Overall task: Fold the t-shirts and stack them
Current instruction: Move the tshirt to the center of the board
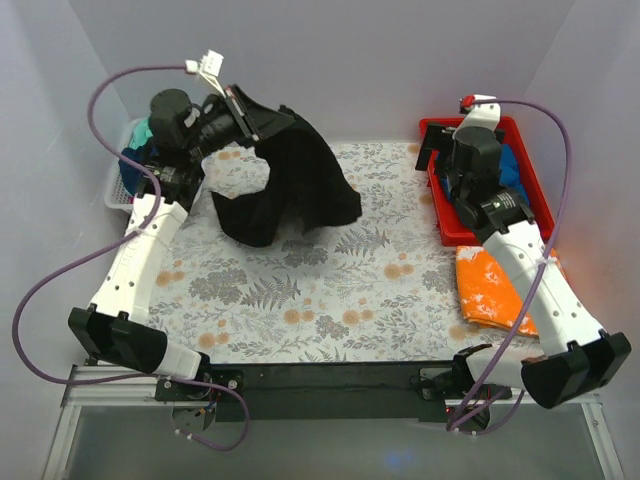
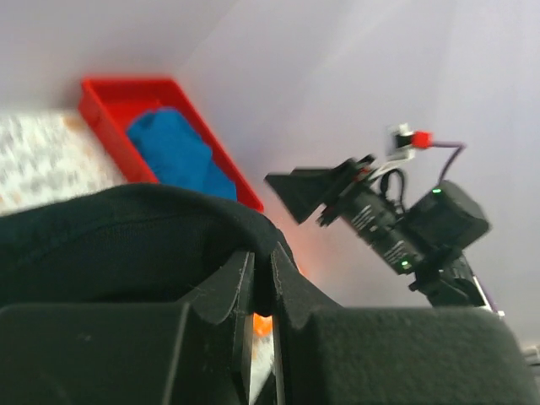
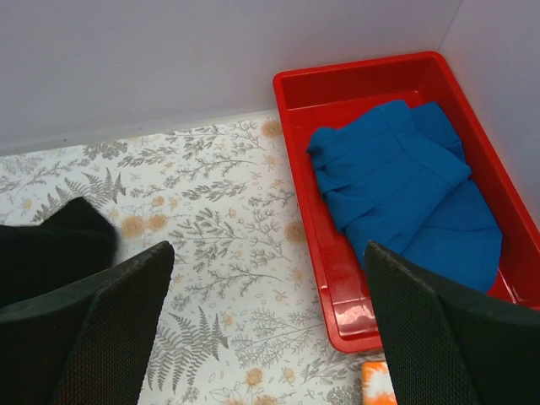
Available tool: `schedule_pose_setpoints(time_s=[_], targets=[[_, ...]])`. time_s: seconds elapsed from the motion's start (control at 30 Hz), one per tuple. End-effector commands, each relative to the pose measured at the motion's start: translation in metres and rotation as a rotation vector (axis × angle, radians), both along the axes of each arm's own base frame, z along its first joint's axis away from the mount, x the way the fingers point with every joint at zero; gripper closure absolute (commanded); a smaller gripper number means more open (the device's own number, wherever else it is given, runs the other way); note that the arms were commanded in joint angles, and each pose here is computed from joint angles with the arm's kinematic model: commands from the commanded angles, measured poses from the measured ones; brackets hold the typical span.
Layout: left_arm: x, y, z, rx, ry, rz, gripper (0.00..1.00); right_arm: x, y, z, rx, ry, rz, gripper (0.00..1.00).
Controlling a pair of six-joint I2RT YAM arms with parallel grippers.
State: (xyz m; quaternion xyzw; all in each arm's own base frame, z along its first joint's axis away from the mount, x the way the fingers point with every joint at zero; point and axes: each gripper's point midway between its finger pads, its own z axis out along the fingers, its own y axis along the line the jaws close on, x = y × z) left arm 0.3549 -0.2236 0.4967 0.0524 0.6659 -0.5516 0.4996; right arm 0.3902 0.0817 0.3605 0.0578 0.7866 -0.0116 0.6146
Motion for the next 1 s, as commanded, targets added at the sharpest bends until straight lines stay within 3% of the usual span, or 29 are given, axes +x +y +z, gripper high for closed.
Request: schedule_pose_setpoints(time_s=[0.0,0.1,0.23,0.37,0.6,0.7,0.8,0.83,0.9,0.97], targets=[[-0.006,-0.027,-0.049,0.03,0.103,-0.048,1.0,-0.012,-0.007,0.034,0.024,-0.175,0.004,0.02],[-0.007,-0.06,-0.108,0.086,0.224,-0.121,1.0,-0.023,-0.012,0.039,0.069,-0.282,0.0,0.02],[-0.014,-0.101,-0.177,0.196,0.363,-0.245,1.0,-0.031,0.001,0.032,0.071,-0.315,0.092,0.02],[-0.026,-0.137,-0.26,0.43,0.464,-0.294,1.0,-0.027,0.005,0.017,0.027,-0.269,0.109,0.01],[-0.061,-0.171,-0.319,0.744,0.433,-0.379,1.0,-0.021,0.007,-0.008,-0.019,-0.202,0.118,0.01],[-0.066,-0.172,-0.334,0.862,0.402,-0.328,1.0,-0.018,0.011,-0.016,-0.021,-0.18,0.133,0.02],[-0.058,-0.157,-0.329,0.889,0.359,-0.214,0.43,-0.015,0.013,-0.02,-0.029,-0.164,0.137,0.02],[-0.059,-0.151,-0.301,0.85,0.3,-0.171,0.19,-0.012,0.014,-0.022,-0.034,-0.157,0.136,0.02],[-0.053,-0.133,-0.295,0.829,0.258,-0.058,0.18,-0.011,0.016,-0.023,-0.035,-0.154,0.142,0.02],[-0.051,-0.107,-0.261,0.767,0.204,0.083,0.17,-0.008,0.019,-0.023,-0.035,-0.15,0.152,0.02]])
